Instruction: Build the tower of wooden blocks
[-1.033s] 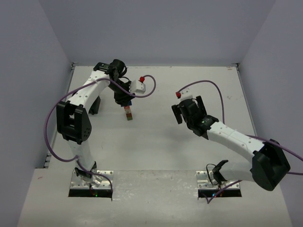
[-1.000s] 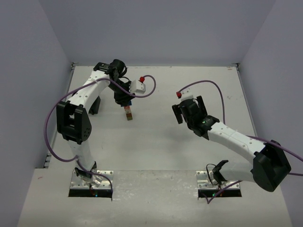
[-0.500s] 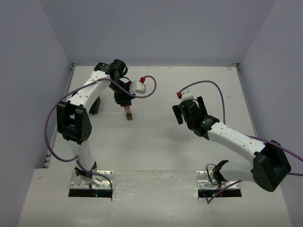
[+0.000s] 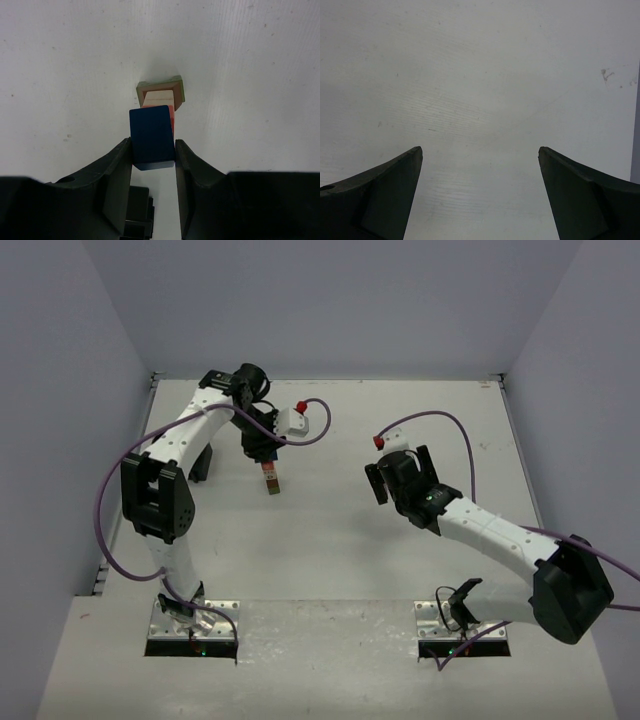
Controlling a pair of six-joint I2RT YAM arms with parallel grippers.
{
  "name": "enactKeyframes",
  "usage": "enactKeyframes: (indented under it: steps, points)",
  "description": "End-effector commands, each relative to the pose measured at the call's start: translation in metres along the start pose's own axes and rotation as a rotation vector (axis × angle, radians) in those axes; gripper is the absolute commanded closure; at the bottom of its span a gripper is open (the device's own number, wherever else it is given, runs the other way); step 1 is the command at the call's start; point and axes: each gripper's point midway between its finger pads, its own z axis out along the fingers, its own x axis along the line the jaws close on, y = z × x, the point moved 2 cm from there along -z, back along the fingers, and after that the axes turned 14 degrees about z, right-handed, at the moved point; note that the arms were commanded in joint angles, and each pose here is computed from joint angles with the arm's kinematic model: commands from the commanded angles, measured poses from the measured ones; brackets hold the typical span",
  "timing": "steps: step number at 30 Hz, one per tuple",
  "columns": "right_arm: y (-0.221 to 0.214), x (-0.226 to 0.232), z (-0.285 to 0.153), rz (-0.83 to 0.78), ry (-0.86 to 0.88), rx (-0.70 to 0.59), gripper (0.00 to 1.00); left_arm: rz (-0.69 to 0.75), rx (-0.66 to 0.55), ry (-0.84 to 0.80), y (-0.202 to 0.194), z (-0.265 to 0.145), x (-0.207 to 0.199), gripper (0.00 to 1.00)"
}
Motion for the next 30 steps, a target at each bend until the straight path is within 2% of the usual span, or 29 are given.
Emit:
enactKeyframes:
  steps: [1,11,15,26,30]
  points:
    - [0.0137,-0.0020,0.0007,0.035,-0.028,-0.036,0.01,0.054,-0.033,0.013,0.0120,-0.0045,0.0069,0.92]
    - [0.0139,-0.0032,0.0007,0.034,-0.036,-0.035,0.01,0.055,-0.034,-0.004,0.0111,-0.0007,0.0045,0.91]
    - [0.0140,-0.0033,0.0004,0.034,-0.036,-0.036,0.01,0.055,-0.031,-0.010,0.0105,0.0010,0.0039,0.84]
    - [0.0140,-0.0023,0.0023,0.019,-0.040,-0.027,0.01,0.060,-0.031,-0.017,0.0095,0.0029,0.0031,0.81]
    - [0.0139,-0.0028,0.0023,0.019,-0.044,-0.026,0.01,0.062,-0.028,-0.018,0.0100,0.0037,0.0032,0.71]
